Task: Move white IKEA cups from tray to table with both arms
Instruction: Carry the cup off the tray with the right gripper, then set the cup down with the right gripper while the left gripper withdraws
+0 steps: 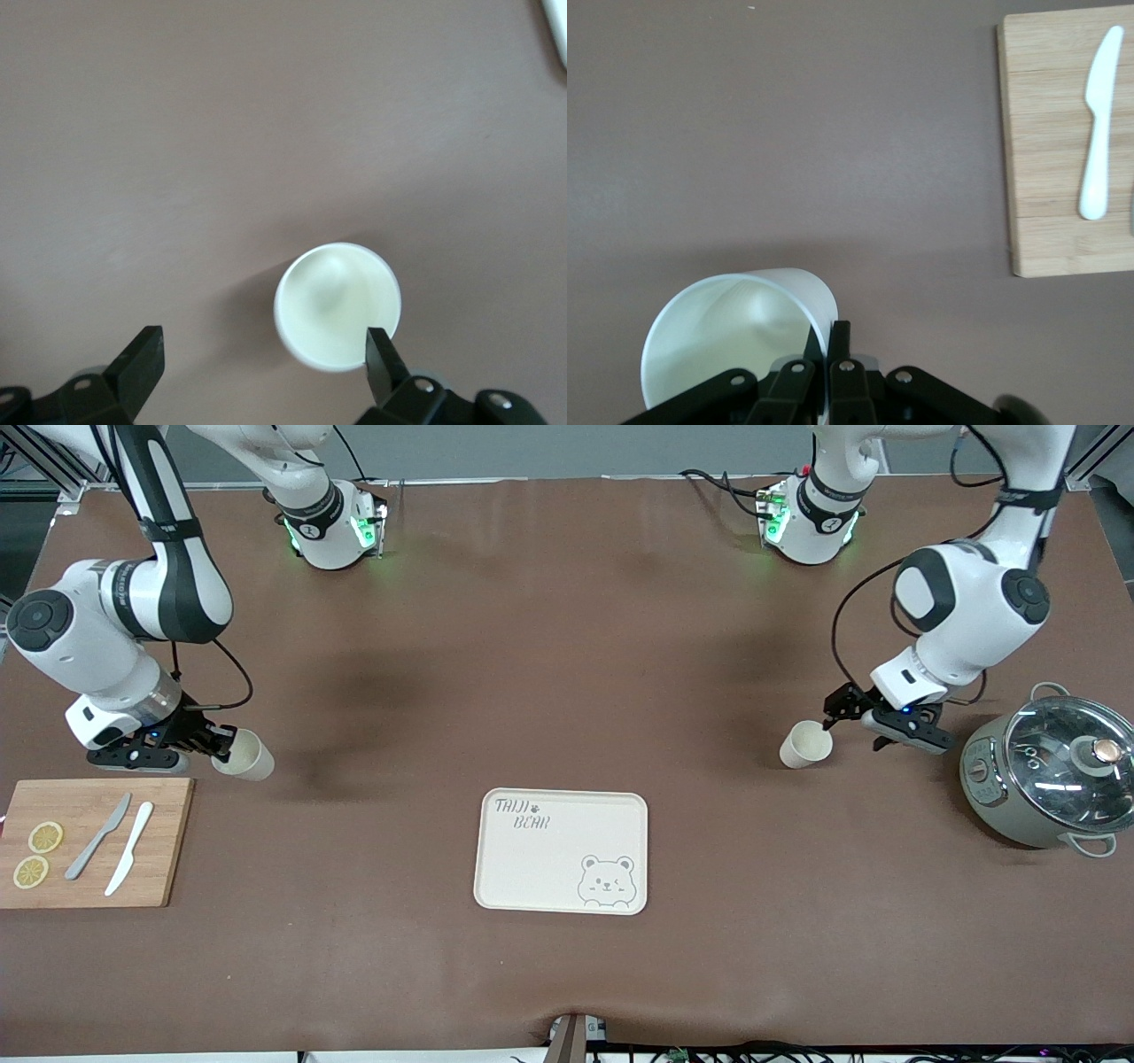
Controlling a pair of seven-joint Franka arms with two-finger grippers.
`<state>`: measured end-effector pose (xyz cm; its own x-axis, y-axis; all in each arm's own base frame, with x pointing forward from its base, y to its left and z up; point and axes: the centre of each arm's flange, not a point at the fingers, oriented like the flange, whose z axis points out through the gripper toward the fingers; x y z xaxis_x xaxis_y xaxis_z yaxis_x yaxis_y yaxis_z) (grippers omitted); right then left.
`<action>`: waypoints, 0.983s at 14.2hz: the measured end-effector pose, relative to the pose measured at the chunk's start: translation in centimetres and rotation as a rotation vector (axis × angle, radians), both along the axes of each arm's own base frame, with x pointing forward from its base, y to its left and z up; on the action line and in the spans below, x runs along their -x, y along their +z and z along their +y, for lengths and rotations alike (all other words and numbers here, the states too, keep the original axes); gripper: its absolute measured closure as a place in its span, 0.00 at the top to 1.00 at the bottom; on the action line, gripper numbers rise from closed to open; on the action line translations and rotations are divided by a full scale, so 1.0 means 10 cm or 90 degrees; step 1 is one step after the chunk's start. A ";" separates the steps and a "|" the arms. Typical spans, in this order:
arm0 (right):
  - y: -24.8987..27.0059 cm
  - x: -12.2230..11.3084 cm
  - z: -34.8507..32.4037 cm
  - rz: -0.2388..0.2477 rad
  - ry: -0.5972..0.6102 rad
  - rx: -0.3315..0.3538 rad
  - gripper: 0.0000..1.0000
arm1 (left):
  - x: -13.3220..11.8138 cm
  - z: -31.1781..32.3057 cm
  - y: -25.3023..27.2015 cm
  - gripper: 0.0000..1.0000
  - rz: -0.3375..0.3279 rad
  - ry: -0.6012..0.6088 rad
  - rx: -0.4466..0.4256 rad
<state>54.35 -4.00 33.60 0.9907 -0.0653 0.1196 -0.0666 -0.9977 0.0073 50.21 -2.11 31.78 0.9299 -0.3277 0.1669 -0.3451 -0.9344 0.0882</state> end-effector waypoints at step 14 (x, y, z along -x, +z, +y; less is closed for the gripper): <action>-1.01 -0.18 0.03 -0.064 -0.004 -0.017 0.04 | -0.43 -0.02 2.20 1.00 0.062 0.099 -0.023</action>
